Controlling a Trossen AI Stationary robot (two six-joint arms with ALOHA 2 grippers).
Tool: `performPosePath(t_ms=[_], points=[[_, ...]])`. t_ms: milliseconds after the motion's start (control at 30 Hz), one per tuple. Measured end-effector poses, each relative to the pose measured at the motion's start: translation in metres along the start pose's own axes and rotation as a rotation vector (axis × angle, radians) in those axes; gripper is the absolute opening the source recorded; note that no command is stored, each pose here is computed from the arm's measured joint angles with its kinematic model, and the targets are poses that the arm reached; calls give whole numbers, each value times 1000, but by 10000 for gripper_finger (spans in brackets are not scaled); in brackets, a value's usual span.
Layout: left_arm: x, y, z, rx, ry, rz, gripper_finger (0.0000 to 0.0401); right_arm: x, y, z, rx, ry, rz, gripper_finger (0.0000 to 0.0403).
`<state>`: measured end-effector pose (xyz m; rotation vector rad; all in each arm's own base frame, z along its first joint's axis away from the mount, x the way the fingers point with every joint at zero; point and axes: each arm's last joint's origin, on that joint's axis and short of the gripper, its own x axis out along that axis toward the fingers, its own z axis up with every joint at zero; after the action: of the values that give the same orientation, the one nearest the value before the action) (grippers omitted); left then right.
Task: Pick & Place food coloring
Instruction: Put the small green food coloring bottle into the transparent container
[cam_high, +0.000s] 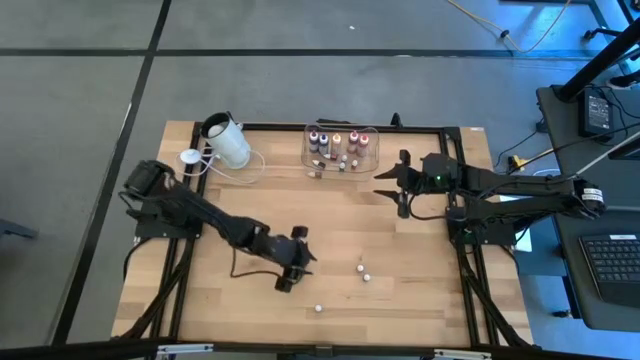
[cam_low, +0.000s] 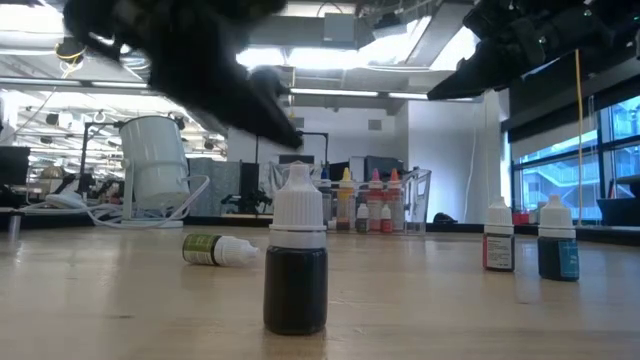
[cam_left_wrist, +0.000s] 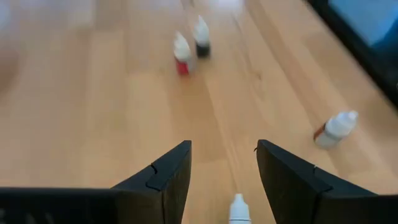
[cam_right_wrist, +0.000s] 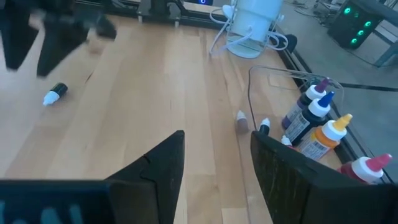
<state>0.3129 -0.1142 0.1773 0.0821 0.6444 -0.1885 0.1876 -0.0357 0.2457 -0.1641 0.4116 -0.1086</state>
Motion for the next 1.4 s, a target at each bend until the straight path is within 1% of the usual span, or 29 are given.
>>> performPosePath(t_ms=[100,200,367,600,800,1200,1400], points=[[20,-7,-8,15,57,-16,180,0,0,0,1,2,-6,186],[29,-10,-15,13,143,-30,179,0,0,0,1,3,-5,186],[28,-12,-24,-56,256,-16,176,2,0,-1,3,13,-3,186],[25,-17,-32,-29,340,-7,180,10,0,-5,2,51,-17,186],[25,-16,-33,-50,342,2,178,15,-1,-8,-1,82,-58,186],[25,-17,-31,-64,321,0,180,15,-1,-8,-4,84,-59,186],[34,-19,-41,-54,362,-1,171,15,-1,-8,-4,85,-59,186]])
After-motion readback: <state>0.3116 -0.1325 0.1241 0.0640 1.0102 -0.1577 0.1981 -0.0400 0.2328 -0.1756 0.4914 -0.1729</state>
